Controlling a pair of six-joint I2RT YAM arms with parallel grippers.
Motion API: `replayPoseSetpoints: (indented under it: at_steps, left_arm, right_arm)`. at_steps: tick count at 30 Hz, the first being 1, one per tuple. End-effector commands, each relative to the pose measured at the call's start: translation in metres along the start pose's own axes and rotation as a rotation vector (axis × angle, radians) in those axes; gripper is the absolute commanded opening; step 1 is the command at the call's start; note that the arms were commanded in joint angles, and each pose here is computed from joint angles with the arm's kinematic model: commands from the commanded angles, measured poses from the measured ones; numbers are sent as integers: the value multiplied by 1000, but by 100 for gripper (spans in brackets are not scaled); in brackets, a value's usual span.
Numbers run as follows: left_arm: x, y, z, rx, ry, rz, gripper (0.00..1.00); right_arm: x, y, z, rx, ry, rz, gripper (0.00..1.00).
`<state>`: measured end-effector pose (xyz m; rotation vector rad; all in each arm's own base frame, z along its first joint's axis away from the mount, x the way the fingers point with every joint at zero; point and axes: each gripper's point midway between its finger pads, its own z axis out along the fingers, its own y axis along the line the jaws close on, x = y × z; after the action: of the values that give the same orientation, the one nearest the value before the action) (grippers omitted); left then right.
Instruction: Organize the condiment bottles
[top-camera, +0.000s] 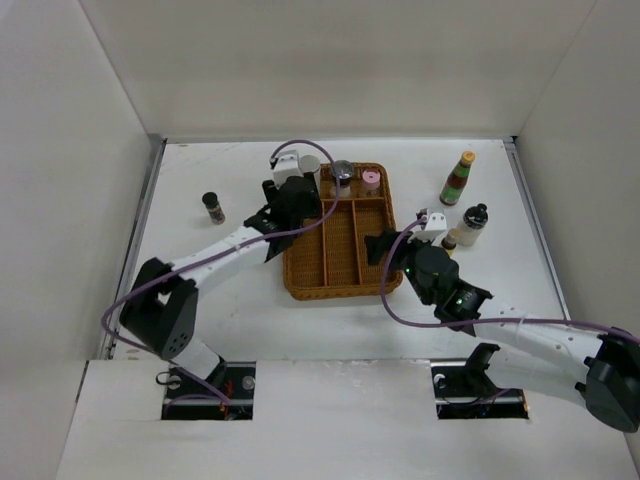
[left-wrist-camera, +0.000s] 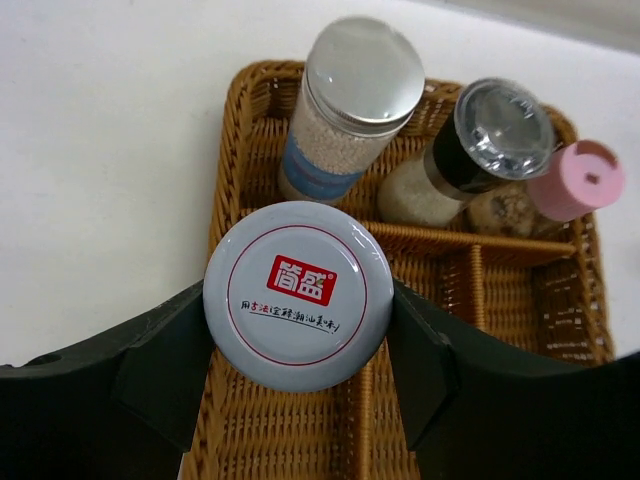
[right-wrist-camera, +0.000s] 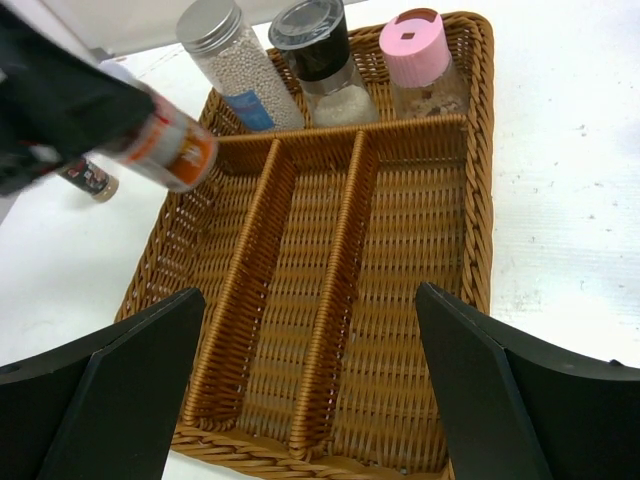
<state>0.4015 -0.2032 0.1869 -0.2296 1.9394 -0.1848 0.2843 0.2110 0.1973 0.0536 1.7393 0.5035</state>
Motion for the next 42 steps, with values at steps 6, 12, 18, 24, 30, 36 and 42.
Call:
replayPoseSetpoints:
  at_steps: [6,12,18,24,30,36,42]
  left_arm:
    - [-18,-31,35,65,-75,-34,39]
    - [4,-34,52,57,-47,-12,43]
    - [18,-30,53,46,-36,3,65]
    - [-6,-30,28,65,-93,-27,84]
    - [-38,9,-8,3,-190,-70,84]
    - [-50,104,-7,-235,-209,-119,83]
    - [-63,184,16,-414,-214,-181,81]
  right_arm:
    - [-11,9,-1,-38,-49,25,94]
    - [-8,8,2,-33,-41,20,94]
    - [-8,5,2,-27,-43,21,95]
    - [-8,5,2,-27,-43,21,95]
    - [-11,6,1,-30,-50,25,95]
    - [-9,7,1,-34,-46,24,95]
    - [-8,9,2,-41,-40,22,95]
